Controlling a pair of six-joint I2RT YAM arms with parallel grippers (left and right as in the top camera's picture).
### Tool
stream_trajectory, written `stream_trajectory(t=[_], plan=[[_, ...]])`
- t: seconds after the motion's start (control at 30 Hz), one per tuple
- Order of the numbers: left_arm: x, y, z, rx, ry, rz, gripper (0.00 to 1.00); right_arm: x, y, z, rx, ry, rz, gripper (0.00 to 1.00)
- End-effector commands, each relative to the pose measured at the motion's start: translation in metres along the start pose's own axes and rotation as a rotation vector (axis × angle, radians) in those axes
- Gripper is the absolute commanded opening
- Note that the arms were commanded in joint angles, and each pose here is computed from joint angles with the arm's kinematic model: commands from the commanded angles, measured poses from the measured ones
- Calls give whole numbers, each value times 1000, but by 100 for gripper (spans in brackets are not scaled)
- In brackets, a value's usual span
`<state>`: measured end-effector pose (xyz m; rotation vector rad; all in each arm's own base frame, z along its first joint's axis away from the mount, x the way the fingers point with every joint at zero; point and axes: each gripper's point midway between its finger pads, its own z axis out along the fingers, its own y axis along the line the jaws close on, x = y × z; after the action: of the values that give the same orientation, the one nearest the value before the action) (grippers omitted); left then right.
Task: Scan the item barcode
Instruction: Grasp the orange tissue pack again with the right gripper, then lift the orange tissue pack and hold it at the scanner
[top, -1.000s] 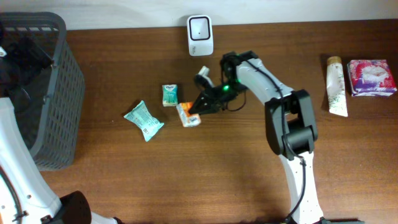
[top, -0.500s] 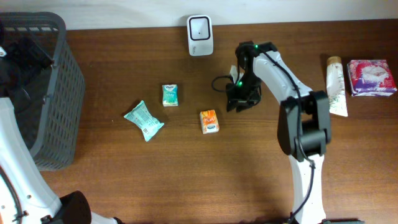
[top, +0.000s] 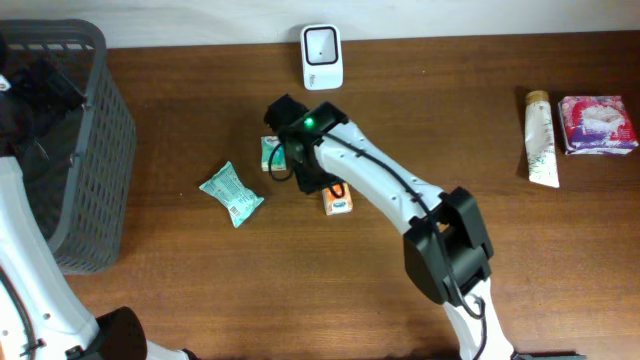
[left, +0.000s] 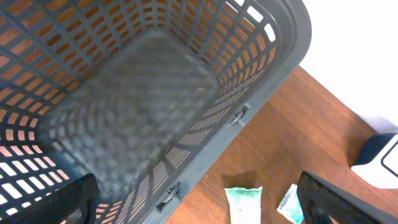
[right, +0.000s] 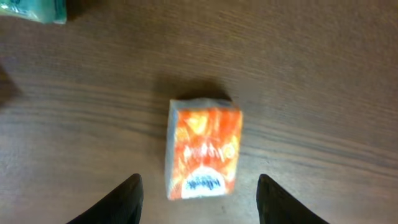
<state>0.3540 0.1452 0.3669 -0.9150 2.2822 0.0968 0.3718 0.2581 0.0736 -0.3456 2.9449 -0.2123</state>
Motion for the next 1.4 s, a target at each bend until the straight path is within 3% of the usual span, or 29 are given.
stream_trajectory(t=[0.0,0.37,0.53,0.63,0.73,0.83,0.93,1.03,1.2,1.3,1.33,1.37], plan=[[-3,2,-2,-9,-12,13,99,6,-3,17,70,0,15,53],[-3,2,-2,-9,-12,13,99,21,16,52,17,6,6,41],[-3,2,-2,-9,-12,13,99,25,14,67,35,-5,6,27],[-3,2,-2,-9,-12,13,99,28,11,76,51,-10,6,4],[-3,2,-2,-9,-12,13,99,21,10,65,34,-24,17,4],[-3,2,-2,-9,-12,13,99,0,8,32,-142,-4,3,4],[-3,2,-2,-9,-12,13,99,-14,19,-2,-590,45,-63,4],[-3,2,-2,-9,-12,13,99,-17,-6,-14,-974,63,-56,4],[-3,2,-2,-9,-12,13,99,4,-50,23,-1155,72,102,4],[-3,2,-2,-9,-12,13,99,21,-86,58,-1097,87,214,5],[-3,2,-2,-9,-12,13,99,26,-107,67,-1057,104,269,21],[-3,2,-2,-9,-12,13,99,26,-120,65,-1055,102,304,29]])
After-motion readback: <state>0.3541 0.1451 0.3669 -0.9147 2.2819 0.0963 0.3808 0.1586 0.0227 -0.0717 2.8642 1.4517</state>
